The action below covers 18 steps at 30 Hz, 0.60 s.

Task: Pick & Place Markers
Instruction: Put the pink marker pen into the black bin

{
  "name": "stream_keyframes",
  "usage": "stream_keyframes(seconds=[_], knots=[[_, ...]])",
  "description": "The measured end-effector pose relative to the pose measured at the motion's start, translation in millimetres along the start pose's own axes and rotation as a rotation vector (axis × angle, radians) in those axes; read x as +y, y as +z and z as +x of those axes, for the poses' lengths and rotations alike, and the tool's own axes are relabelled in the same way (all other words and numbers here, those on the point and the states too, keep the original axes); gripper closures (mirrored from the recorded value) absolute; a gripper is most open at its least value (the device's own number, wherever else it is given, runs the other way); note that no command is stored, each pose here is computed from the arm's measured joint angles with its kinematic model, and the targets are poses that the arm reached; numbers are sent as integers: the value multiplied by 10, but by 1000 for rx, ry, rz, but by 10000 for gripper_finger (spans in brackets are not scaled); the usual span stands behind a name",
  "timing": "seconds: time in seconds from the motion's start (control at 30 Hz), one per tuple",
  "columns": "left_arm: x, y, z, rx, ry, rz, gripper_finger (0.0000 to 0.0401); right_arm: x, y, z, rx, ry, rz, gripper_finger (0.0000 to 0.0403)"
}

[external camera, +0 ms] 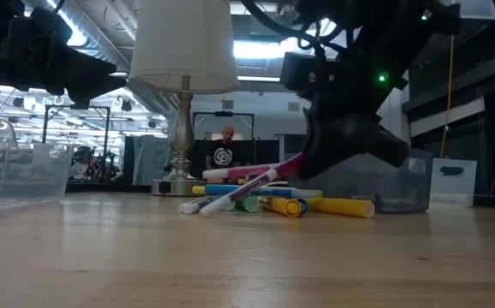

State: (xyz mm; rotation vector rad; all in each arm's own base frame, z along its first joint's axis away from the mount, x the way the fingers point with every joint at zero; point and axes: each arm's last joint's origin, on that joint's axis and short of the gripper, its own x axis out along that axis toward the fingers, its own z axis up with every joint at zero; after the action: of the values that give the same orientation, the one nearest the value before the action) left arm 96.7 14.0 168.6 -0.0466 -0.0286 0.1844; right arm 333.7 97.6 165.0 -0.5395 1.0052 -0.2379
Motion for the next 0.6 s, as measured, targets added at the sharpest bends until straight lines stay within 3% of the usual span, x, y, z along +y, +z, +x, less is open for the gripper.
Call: stream_keyframes(seconds=[0.37, 0.6], knots=[[0, 0, 0, 0, 0, 0, 159, 79, 19, -154, -23, -286, -25, 361], [0, -1, 0, 0, 0, -1, 159, 76, 24, -162, -39, -315, 46, 361]])
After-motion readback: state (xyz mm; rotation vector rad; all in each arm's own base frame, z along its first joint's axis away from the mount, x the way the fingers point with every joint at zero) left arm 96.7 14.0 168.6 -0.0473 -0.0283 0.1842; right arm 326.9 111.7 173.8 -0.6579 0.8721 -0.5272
